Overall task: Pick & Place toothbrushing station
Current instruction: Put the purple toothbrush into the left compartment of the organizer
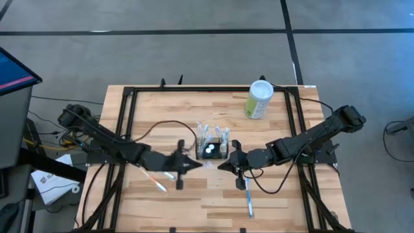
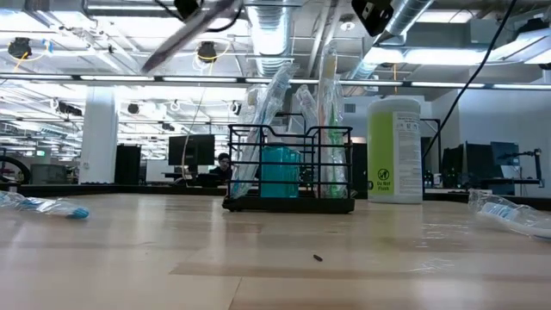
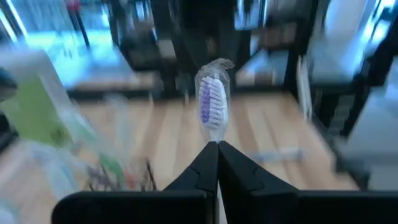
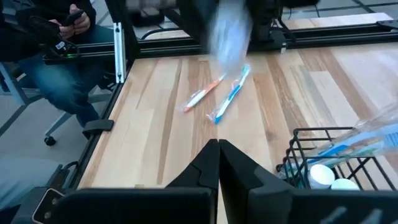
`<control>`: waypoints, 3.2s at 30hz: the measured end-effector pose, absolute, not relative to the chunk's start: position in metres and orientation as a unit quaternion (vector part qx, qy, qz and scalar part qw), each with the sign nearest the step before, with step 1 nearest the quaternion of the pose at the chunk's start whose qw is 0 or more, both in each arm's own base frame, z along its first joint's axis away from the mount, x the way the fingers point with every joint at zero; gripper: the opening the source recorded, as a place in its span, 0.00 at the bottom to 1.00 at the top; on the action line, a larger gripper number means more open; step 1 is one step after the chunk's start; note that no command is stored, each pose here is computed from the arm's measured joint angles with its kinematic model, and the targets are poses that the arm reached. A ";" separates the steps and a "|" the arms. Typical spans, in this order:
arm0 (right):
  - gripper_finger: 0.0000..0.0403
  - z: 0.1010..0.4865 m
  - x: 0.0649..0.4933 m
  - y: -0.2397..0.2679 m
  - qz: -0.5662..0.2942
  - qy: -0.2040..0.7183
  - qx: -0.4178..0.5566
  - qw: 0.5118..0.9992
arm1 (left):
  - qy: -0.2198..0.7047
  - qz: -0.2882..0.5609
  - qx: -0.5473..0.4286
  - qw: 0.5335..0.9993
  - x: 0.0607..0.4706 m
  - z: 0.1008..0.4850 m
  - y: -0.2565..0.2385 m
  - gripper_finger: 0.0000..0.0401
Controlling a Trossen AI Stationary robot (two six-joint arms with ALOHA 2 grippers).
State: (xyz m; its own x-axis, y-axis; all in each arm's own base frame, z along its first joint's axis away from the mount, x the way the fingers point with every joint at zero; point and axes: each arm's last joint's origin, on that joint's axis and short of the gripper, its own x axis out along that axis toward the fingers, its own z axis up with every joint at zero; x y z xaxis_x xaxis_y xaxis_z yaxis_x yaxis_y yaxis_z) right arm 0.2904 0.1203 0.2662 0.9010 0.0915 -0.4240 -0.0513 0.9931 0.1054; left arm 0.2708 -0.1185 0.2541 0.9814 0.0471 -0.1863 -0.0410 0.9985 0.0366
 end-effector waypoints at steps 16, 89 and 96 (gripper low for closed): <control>0.00 0.270 0.289 0.128 0.045 0.201 0.052 0.977 | -0.099 0.058 -0.030 0.993 0.240 0.244 -0.077 0.00; 0.00 0.269 0.278 0.146 0.035 0.201 0.029 0.979 | -0.165 0.085 -0.010 0.983 0.291 0.187 -0.043 0.00; 0.00 0.269 0.279 0.145 0.034 0.200 0.030 0.979 | -0.170 0.084 -0.009 0.982 0.293 0.189 -0.043 0.00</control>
